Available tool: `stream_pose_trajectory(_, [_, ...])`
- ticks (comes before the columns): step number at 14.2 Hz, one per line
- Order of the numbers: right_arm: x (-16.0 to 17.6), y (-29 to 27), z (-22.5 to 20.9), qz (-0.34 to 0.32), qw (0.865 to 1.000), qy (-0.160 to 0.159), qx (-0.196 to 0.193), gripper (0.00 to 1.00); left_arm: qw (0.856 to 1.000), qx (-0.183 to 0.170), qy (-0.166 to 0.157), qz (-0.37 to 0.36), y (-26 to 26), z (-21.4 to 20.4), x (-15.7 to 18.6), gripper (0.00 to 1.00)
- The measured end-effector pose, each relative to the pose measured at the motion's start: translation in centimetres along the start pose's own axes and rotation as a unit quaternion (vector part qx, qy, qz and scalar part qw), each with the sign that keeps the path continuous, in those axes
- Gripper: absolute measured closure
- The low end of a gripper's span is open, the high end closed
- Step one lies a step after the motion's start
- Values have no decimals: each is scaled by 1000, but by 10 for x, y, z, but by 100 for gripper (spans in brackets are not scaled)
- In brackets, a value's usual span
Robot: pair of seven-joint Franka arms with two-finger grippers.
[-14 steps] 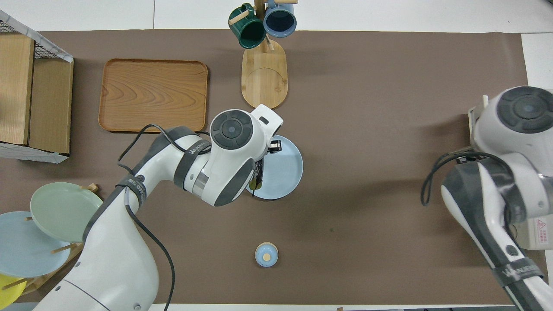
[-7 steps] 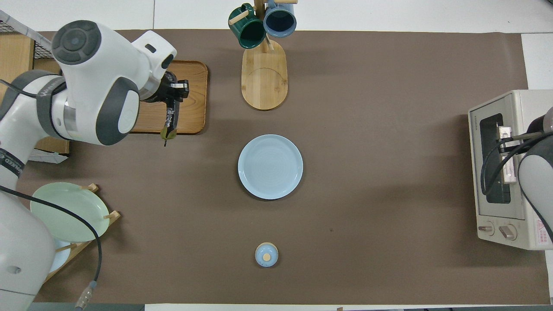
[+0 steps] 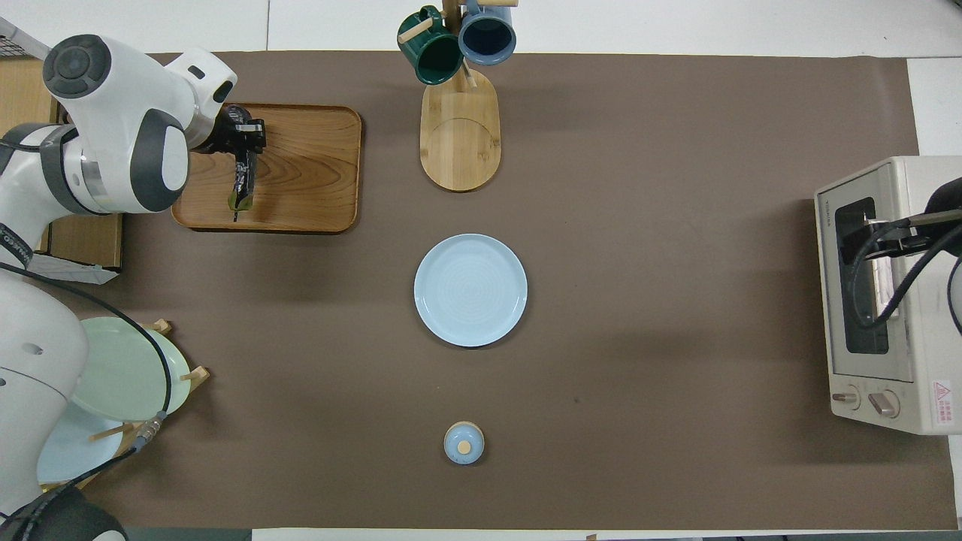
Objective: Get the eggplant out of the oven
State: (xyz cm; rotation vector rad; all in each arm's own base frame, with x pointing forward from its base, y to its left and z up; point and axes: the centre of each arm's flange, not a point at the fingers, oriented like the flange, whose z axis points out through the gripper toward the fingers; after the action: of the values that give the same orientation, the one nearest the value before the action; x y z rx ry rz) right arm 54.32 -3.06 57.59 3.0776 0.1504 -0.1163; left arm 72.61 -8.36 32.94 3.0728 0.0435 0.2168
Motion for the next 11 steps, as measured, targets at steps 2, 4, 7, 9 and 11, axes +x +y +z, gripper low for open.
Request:
stream_pose_trajectory(2, [1,0,4,0,1000,-4,1,2,1000,-2,5,3,-1,6,1,67])
stream_pose_trajectory(4, [2,0,2,0,1000,4,1,0,1000,-5,4,8,5,6,0,59])
stream_pose_trajectory(7, [-5,-6,-17,-5,1000,25,-3,0,1000,-5,-1,12,4,4,0,24])
stream_pose_trajectory(9, [-10,-5,-25,-3,999,32,-3,0,1000,-5,-5,9,1,-11,3,0])
stream_pose_trajectory(11, [-10,-2,-23,0,1000,30,-3,0,1000,-6,7,3,-3,-56,8,0])
